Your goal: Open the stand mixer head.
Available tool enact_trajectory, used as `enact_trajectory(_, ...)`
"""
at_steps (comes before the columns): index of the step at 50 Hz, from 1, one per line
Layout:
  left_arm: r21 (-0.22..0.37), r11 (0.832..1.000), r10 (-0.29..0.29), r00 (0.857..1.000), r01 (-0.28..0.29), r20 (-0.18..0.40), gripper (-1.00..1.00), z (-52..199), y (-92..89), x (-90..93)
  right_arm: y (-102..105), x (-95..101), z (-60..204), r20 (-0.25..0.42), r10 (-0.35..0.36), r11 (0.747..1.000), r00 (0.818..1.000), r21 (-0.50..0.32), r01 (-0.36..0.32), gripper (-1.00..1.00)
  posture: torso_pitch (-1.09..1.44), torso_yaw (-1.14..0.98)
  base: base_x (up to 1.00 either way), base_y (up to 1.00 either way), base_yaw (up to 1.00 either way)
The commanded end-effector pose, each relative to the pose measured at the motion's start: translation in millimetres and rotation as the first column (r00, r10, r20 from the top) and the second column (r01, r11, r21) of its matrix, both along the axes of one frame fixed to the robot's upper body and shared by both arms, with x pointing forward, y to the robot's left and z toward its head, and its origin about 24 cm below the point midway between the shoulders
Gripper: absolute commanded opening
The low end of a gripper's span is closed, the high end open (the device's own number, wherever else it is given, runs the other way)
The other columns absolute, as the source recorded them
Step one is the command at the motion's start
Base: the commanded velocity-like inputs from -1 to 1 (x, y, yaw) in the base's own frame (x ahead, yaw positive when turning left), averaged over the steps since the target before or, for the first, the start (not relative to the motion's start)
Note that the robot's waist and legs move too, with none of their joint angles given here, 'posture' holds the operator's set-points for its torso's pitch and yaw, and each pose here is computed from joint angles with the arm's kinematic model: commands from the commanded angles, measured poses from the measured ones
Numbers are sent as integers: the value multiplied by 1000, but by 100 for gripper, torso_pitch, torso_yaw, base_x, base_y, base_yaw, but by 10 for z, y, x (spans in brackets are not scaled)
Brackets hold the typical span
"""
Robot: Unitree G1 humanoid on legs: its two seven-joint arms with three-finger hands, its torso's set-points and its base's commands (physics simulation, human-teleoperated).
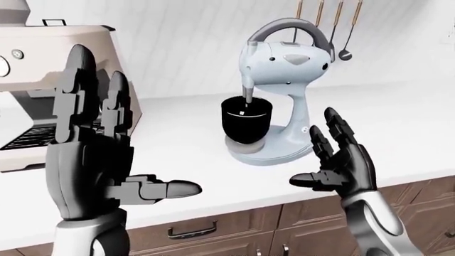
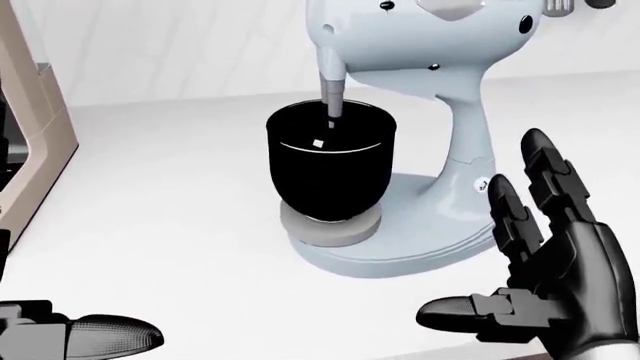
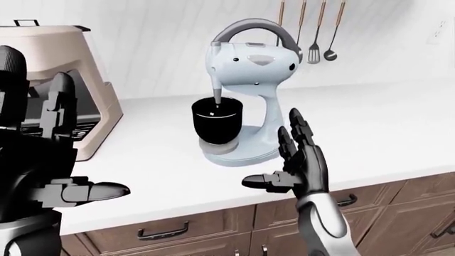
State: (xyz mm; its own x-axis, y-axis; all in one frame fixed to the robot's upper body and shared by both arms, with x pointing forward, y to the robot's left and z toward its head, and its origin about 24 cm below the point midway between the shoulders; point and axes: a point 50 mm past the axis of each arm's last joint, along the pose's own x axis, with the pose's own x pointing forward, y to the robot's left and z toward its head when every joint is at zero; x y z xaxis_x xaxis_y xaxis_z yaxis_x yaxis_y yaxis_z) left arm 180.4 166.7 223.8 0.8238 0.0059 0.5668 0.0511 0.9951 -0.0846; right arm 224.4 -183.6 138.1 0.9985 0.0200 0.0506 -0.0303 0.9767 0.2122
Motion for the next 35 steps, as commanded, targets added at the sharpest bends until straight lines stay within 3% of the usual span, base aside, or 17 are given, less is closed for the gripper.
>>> enact_trajectory(1, 5, 1000, -2, 998, 2, 55, 100, 74, -9, -41, 15, 0, 134, 80, 8, 1000, 997, -6, -7, 100, -32, 0, 5, 0, 0)
enact_trajectory(35, 2, 1000, -1, 998, 1, 56, 100, 82, -8, -31, 27, 64, 139, 67, 5, 1000, 998, -5, -4, 100, -32, 0, 5, 0, 0)
